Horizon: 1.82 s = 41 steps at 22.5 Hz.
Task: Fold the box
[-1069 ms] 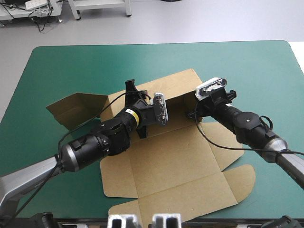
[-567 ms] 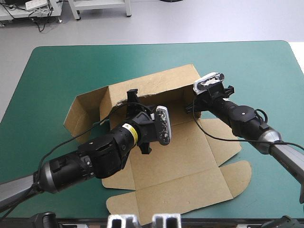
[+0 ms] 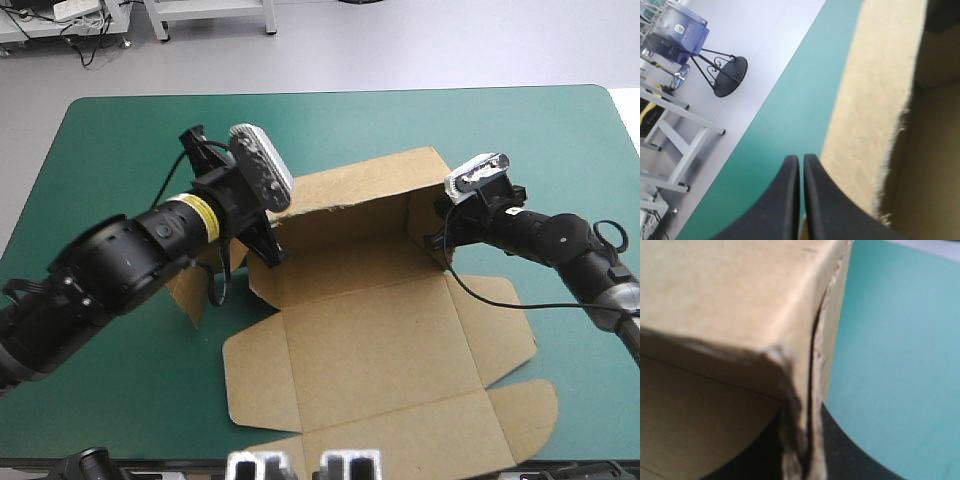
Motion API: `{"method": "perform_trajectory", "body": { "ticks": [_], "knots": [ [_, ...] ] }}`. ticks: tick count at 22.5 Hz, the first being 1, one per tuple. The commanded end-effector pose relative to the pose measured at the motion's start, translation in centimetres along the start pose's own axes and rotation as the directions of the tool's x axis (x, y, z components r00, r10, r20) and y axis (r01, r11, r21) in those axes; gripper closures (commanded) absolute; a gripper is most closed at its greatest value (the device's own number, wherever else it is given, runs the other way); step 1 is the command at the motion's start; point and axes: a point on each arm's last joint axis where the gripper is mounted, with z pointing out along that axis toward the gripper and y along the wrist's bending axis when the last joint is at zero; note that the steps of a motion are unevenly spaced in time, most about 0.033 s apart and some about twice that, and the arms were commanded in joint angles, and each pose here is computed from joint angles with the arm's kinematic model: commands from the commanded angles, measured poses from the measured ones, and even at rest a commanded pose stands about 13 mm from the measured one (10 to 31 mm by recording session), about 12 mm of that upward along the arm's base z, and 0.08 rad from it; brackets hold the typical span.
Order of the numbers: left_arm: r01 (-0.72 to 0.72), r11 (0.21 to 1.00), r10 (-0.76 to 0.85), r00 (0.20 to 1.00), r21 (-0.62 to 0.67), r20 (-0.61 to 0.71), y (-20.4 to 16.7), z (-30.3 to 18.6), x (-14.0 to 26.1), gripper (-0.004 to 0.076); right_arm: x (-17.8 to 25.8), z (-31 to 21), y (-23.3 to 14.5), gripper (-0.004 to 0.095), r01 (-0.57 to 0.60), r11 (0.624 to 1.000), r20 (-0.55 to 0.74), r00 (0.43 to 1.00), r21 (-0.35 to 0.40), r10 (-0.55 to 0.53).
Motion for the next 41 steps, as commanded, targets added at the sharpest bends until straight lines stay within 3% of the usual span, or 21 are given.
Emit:
{"method": "perform_trajectory", "body": {
  "ticks": [1, 4, 7, 11, 17, 28, 31, 32, 34, 36, 41],
  "knots": [
    [0.122, 0.989, -0.119, 0.992, -0.086, 0.031, 4.4, -2.8, -0.1, 0.071, -0.6, -2.8, -1.2, 0.0932, -0.019, 0.999, -0.066, 0.998, -0.033, 0.017],
    [0.227, 0.96, -0.241, 0.968, -0.162, -0.073, 7.0, -2.6, 2.6, 0.071, -1.0, -3.8, -1.4, 0.0932, -0.031, 0.994, -0.108, 0.994, -0.101, 0.02],
    [0.328, 0.931, -0.347, 0.931, -0.159, -0.11, 9.1, -2.5, 5.3, 0.071, -2.4, -5.2, -0.9, 0.0932, -0.017, 0.983, -0.175, 0.984, -0.182, -0.016],
    [0.513, 0.835, -0.539, 0.836, -0.201, -0.104, 12.3, -2.9, 8.9, 0.071, -3.2, -7.1, -1.4, 0.0932, -0.007, 0.991, -0.349, 0.936, -0.137, -0.042],
    [0.594, 0.759, -0.637, 0.763, -0.267, -0.113, 14.4, -2.8, 11.8, 0.071, -2.9, -6.0, -2.2, 0.0932, -0.028, 0.987, -0.463, 0.885, -0.157, -0.048],
    [0.629, 0.735, -0.668, 0.735, -0.255, -0.114, 14.9, -1.8, 12.5, 0.071, -4.3, 5.1, -8.0, 0.0921, -0.187, 0.974, -0.575, 0.814, -0.131, 0.079],
    [0.627, 0.735, -0.667, 0.737, -0.259, -0.109, 14.9, -1.8, 12.5, 0.071, -5.2, 6.8, -8.8, 0.0698, -0.203, 0.968, -0.546, 0.833, -0.145, 0.093],
    [0.626, 0.734, -0.666, 0.739, -0.263, -0.101, 15.0, -1.8, 12.4, 0.071, -5.8, 6.8, -8.7, 0.0519, -0.208, 0.966, -0.52, 0.848, -0.156, 0.099],
    [0.625, 0.734, -0.665, 0.741, -0.268, -0.093, 15.1, -1.8, 12.4, 0.071, -7.1, 6.3, -8.9, 0.0293, -0.209, 0.967, -0.487, 0.866, -0.143, 0.115],
    [0.619, 0.736, -0.661, 0.744, -0.274, -0.095, 15.1, -1.8, 12.5, 0.071, -8.7, 5.2, -8.9, 0.0211, -0.233, 0.967, -0.447, 0.88, -0.103, 0.165],
    [0.604, 0.743, -0.653, 0.748, -0.287, -0.118, 15.3, -1.5, 12.9, 0.071, -11.3, 2.5, -7.6, 0.0211, -0.184, 0.976, -0.36, 0.924, -0.117, 0.131]
  ]
}}
